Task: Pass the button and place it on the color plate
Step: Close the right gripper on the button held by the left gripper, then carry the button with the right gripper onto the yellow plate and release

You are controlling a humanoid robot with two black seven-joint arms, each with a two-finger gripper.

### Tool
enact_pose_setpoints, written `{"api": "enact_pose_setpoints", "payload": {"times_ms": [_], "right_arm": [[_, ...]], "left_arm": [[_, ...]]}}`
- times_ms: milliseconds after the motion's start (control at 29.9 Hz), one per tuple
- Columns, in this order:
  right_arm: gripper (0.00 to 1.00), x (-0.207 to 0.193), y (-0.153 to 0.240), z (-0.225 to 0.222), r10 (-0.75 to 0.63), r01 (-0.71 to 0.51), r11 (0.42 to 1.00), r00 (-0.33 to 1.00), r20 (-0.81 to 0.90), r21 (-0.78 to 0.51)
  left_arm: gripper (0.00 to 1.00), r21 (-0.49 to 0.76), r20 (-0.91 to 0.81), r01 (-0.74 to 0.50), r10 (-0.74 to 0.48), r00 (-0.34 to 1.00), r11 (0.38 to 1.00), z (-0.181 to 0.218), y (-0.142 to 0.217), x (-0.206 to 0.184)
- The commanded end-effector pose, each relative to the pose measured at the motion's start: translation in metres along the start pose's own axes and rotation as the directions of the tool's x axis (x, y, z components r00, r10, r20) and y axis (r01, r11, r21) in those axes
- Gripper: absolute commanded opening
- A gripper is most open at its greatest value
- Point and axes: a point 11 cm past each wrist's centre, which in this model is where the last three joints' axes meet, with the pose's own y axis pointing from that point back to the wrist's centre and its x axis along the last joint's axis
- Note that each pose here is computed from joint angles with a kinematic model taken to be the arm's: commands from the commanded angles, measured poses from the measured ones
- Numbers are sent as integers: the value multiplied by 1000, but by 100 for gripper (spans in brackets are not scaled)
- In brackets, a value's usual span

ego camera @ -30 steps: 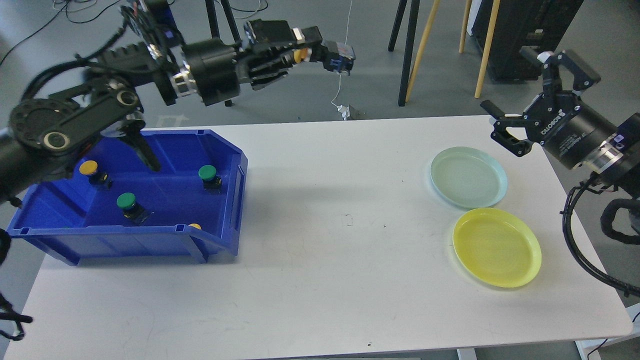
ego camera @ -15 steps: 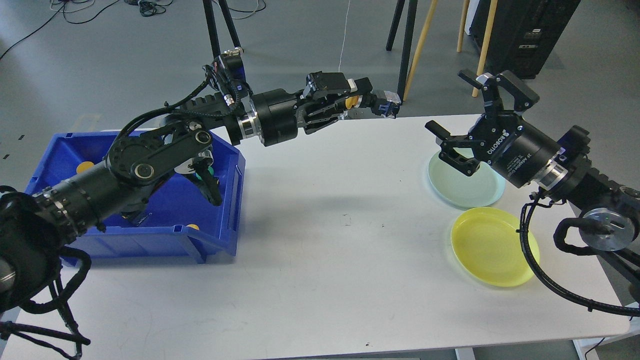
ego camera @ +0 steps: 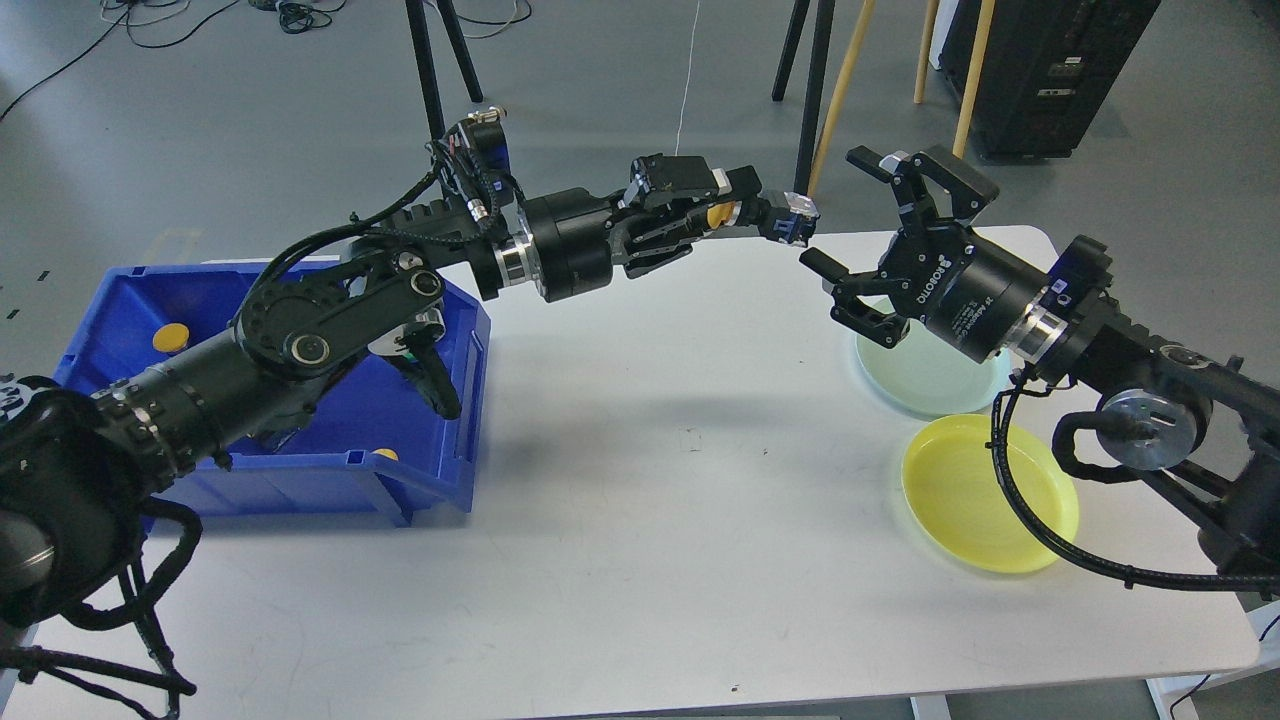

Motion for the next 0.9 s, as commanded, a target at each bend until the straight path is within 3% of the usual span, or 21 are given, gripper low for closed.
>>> {"api": "enact_pose_setpoints", "payload": {"times_ms": [0,200,301,401,434,568,668,735,869], "right_arm": [[98,-9,-8,7,-25,25,1000,999,20,0],[90,-12,-19,10,-31,31,1000,999,25,2],[76,-11,-20,11,-17,17,1000,1000,20,2],[37,-11,-23,14,-1,1,1000,1000,20,2],[32,-10,-23,15,11,-11,1000,1000,19,-2],[30,-8,-23,17,13,-13,1000,1000,14,-9],[18,-11,-23,17,2,-2,1000,1000,13,-9],[4,-10,-24,16,11,-11,1000,1000,9,-9],[0,-12,-30,15,13,-13,1000,1000,20,2]], "left_arm": [[1,-1,0,0,0,1000,1000,0,-1,0],[2,0,0,-1,1,1000,1000,0,0,0],[2,2,0,-3,3,1000,1000,0,0,1],[2,7,-2,-10,10,1000,1000,-3,1,3],[2,7,-1,-11,11,1000,1000,-2,2,3],[2,7,-2,-10,10,1000,1000,-3,1,3],[2,9,-2,-13,13,1000,1000,-3,2,3],[2,8,-3,-13,13,1000,1000,-3,2,3],[3,8,-14,-17,17,1000,1000,-5,3,2]]}}
